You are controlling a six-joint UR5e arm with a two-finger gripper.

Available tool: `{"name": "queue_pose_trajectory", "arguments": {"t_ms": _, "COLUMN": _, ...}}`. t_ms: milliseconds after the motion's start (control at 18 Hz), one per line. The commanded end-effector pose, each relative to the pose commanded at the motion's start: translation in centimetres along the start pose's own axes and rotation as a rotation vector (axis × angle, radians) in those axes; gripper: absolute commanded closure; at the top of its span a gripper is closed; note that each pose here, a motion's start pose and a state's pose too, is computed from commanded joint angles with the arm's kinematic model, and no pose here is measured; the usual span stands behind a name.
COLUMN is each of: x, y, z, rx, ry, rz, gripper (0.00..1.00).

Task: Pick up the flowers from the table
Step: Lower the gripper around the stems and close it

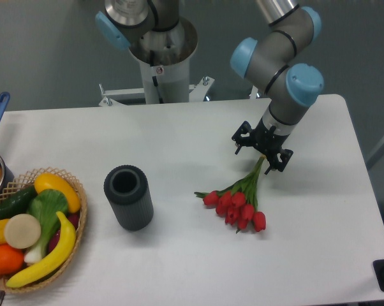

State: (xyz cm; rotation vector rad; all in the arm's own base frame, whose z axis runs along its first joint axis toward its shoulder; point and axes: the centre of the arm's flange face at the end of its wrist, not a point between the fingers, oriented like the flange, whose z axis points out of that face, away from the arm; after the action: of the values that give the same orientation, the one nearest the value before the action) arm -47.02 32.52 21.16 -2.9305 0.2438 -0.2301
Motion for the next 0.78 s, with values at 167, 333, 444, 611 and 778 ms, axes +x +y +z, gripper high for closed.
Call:
{"name": "queue_pose_trajectory", "arguments": {"t_ms": 167, "x": -0.2, "y": 0.1, "z": 0.5, "rx": -0.001, "ry": 0.007, "rz": 0.0, "gripper": 0.0}}
{"name": "queue_pose_trajectory", "arguments": {"t_ms": 333, "x": -0.5, "y": 0.2, "z": 1.0, "rx": -0.001, "ry": 0.007, "rz": -0.003, "gripper": 0.0}}
{"name": "queue_pose_trajectory", "arguments": {"t_ms": 444, "x": -0.5, "y": 0.3, "z": 1.6, "rx": -0.001, "ry": 0.007, "rz": -0.003, "gripper": 0.0}}
{"name": "queue_pose_trajectory", "arguments": {"t_ms": 611, "x": -0.6, "y": 0.4, "z": 2.3, "rx": -0.004, "ry": 0.018, "rz": -0.004, "gripper": 0.0}}
{"name": "queue_pose_trajectory", "arguments": {"t_ms": 778, "x": -0.6, "y": 0.4, "z": 2.4, "rx": -0.004, "ry": 0.018, "rz": -0.004, "gripper": 0.02}}
